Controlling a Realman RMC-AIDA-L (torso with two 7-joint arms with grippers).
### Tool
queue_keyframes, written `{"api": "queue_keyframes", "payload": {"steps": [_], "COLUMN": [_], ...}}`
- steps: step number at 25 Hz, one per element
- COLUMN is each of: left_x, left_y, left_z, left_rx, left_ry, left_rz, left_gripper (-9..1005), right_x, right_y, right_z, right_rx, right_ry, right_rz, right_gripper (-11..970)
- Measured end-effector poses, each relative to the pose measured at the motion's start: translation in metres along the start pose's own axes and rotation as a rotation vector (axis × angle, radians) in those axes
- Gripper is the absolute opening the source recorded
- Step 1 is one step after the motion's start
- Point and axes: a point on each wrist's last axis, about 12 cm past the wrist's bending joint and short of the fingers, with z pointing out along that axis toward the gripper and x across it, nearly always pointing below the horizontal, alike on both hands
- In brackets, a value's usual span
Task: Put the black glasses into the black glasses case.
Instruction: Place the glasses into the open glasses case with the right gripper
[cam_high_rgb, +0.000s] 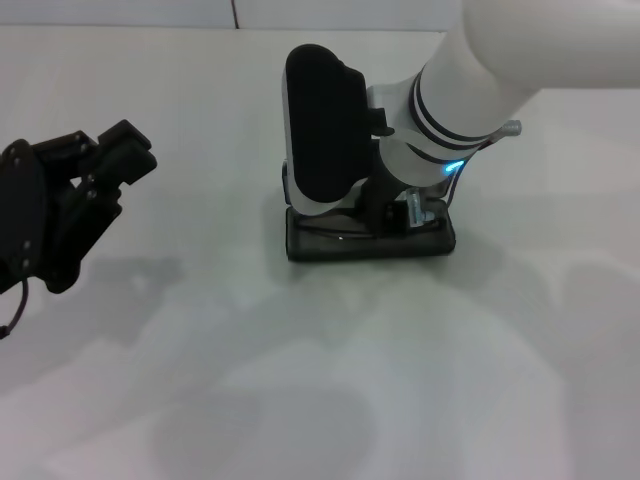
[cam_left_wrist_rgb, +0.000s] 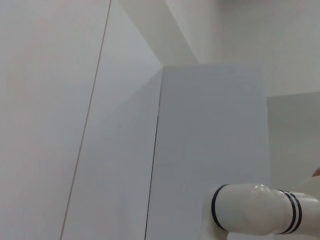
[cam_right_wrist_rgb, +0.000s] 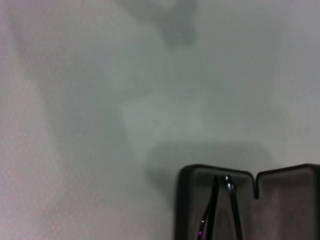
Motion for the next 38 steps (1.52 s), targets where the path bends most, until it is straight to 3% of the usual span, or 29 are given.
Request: {"api": "queue_keyframes", "payload": {"steps": [29,32,38], "left_x": [0.0057,0.0057,0.0057], "left_y": [-0.0018,-0.0019,-0.0019], "left_z": [-0.0003,-0.0003,-0.0003], "left_rx": [-0.016,-0.016,-0.016], "left_ry": [0.0,-0.001,-0.001], "left_rz": [-0.005,-0.004,-0.004], "left_gripper": [120,120,121], "right_x": [0.0019,0.0019,0.0009], "right_y": [-0.0032,-0.0029,-0.0015], "right_z": [-0.0008,-0.0007,-0.0018], "right_rx": [0.036,0.036,0.031], "right_ry": [0.017,0.018,0.019], "right_rz": [-0.005,-0.006,-0.01], "right_gripper": [79,142,146]}}
